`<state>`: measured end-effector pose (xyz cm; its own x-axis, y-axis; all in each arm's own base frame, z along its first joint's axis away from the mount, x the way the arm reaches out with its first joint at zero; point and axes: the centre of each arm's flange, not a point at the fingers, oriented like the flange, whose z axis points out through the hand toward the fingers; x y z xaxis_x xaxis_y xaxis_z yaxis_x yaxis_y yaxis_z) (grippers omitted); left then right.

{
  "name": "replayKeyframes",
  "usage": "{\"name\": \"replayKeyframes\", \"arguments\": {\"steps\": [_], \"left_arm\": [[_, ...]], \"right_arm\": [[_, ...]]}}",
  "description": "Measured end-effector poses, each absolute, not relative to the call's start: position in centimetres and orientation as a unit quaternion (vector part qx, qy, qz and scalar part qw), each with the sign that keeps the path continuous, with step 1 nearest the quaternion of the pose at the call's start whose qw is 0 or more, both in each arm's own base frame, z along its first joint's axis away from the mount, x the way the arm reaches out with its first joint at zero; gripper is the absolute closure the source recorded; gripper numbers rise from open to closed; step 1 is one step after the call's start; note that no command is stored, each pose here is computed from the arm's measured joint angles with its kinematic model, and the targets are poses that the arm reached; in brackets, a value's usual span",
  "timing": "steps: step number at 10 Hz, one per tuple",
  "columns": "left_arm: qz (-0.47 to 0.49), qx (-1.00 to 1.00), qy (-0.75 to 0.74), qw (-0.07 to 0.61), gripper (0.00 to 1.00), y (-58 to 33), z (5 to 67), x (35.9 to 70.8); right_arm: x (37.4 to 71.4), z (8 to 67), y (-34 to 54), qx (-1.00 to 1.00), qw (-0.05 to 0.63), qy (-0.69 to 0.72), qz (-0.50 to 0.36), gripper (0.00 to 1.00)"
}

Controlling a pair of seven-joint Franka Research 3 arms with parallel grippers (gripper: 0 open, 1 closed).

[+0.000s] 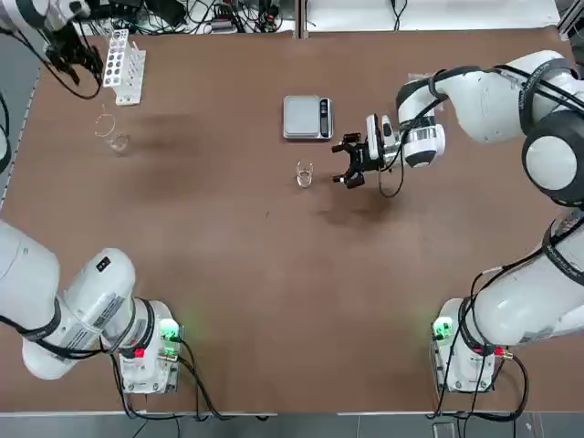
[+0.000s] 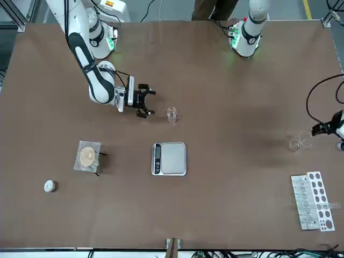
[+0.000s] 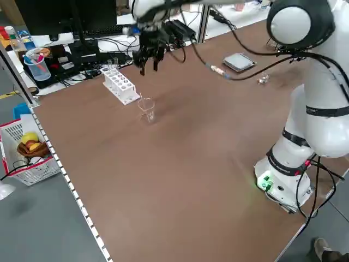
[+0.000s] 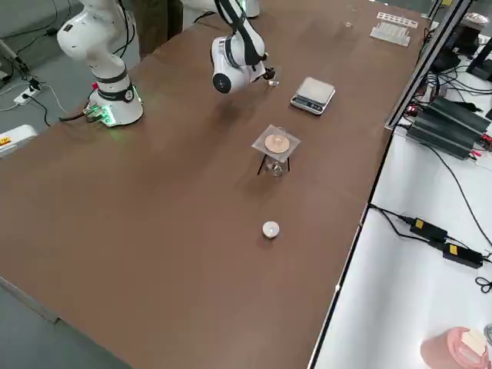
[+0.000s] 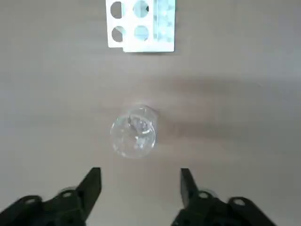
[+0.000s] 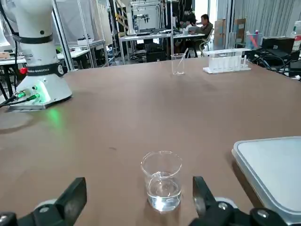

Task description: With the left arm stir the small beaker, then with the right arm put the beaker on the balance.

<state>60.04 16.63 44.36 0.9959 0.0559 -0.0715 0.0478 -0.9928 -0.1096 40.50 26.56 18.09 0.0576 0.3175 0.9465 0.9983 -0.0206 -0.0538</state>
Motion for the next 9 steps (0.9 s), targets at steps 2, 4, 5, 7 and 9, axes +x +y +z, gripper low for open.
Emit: {"name": "replayKeyframes", "arguments": {"steps": [2,4,5,7,9], "left_arm": [[0.027,-0.997,-0.044,0.064,0.04,16.0,49.1,59.8],[0.026,-0.997,-0.067,0.033,0.0,15.8,52.0,59.8],[0.037,-0.996,-0.071,0.031,0.0,15.4,53.6,59.8],[0.044,-0.996,-0.064,0.042,0.0,12.3,55.7,60.6],[0.033,-0.998,-0.05,0.023,0.01,7.0,58.0,60.4]], "right_arm": [[40.3,17.1,26.5,-0.592,0.424,-0.555,-0.402,0.0],[40.2,16.2,26.7,-0.597,0.426,-0.545,-0.406,0.0],[40.0,15.8,27.1,-0.602,0.429,-0.538,-0.406,0.0],[39.1,14.7,27.9,-0.607,0.435,-0.53,-0.401,0.0],[38.6,13.8,28.2,-0.608,0.438,-0.53,-0.398,0.0]]}}
